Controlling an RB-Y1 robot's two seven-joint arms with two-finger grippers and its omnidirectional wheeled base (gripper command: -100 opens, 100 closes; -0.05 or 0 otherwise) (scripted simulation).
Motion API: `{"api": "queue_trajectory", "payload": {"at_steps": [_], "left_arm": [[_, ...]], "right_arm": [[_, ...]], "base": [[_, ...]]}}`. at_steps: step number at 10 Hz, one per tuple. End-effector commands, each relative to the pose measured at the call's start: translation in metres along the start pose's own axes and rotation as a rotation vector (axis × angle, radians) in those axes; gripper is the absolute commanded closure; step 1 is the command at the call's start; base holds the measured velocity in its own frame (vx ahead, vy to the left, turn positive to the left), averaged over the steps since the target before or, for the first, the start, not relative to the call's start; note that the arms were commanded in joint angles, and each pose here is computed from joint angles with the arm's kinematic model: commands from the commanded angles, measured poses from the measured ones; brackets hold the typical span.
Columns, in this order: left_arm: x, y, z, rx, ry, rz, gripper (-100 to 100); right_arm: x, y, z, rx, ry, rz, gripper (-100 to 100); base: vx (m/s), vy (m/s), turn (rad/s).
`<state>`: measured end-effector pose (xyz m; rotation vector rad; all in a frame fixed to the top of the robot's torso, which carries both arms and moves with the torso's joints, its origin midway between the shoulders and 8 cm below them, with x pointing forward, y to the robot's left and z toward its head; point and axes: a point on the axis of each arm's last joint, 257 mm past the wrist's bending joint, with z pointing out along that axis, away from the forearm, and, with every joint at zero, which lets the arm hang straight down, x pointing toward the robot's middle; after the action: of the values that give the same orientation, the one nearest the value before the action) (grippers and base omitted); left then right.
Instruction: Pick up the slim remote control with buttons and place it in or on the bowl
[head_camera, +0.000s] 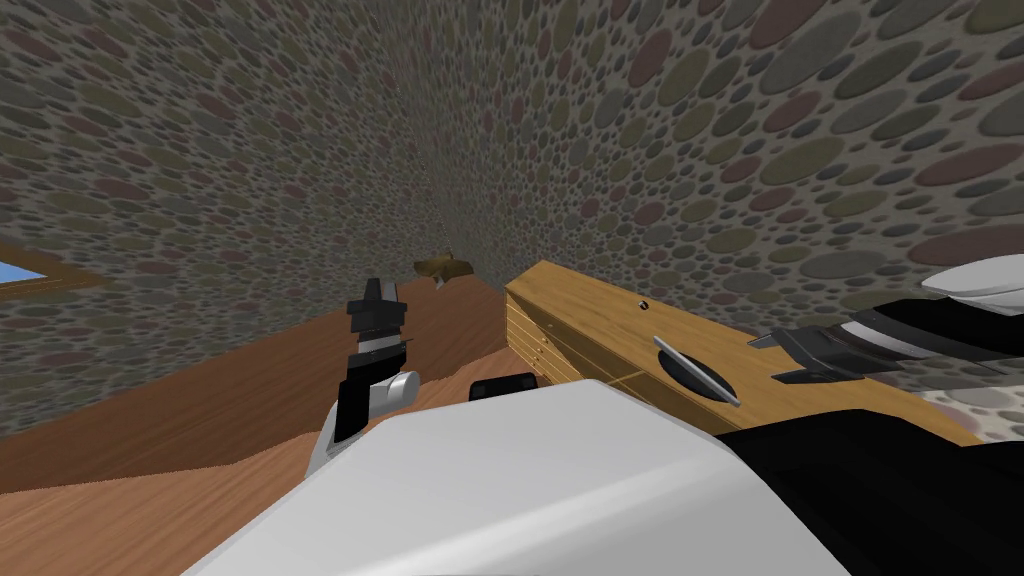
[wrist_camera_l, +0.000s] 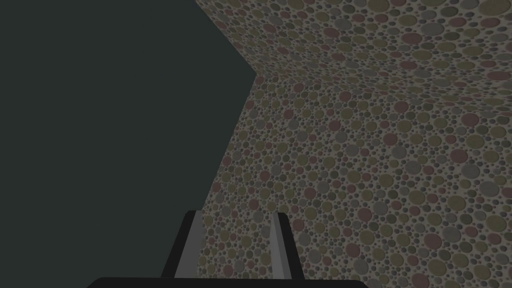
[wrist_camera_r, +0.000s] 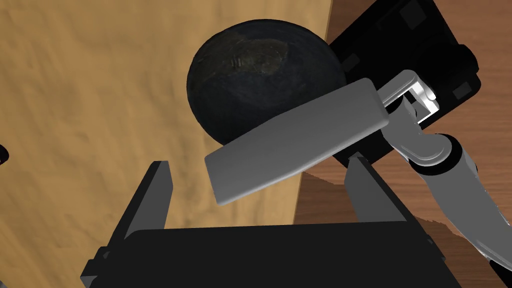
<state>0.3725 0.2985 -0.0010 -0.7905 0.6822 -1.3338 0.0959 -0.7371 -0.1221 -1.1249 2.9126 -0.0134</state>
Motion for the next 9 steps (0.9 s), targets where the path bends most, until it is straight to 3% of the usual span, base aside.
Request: {"api": "queue_trajectory", "payload": {"at_steps": [1,3,5,8,9], "left_arm": [[0.0,0.0,0.0,0.0,0.0,0.0,0],[0.0,0.0,0.0,0.0,0.0,0.0,0],[0.0,0.0,0.0,0.0,0.0,0.0,0],[0.0,0.0,0.0,0.0,0.0,0.0,0],[0.0,0.0,0.0,0.0,0.0,0.0,0]], "right_arm": [[-0.005,0.001,0.0,-0.008,0.005,-0.018,-100],[-0.007,0.001,0.0,-0.007,-0.001,-0.018,-100],[-0.027,-0.006,-0.011,-0.006,0.005,-0.084,-100],[-0.027,-0.006,-0.011,-0.01,0.004,-0.085,-100],[-0.027,-0.006,-0.011,-0.009,0.004,-0.085,0]], "base": [[0.069,-0.003,-0.121],[0.008,0.002,0.013],[0.071,0.004,-0.285],[0.045,-0.001,-0.031],[0.0,0.0,0.0]]}}
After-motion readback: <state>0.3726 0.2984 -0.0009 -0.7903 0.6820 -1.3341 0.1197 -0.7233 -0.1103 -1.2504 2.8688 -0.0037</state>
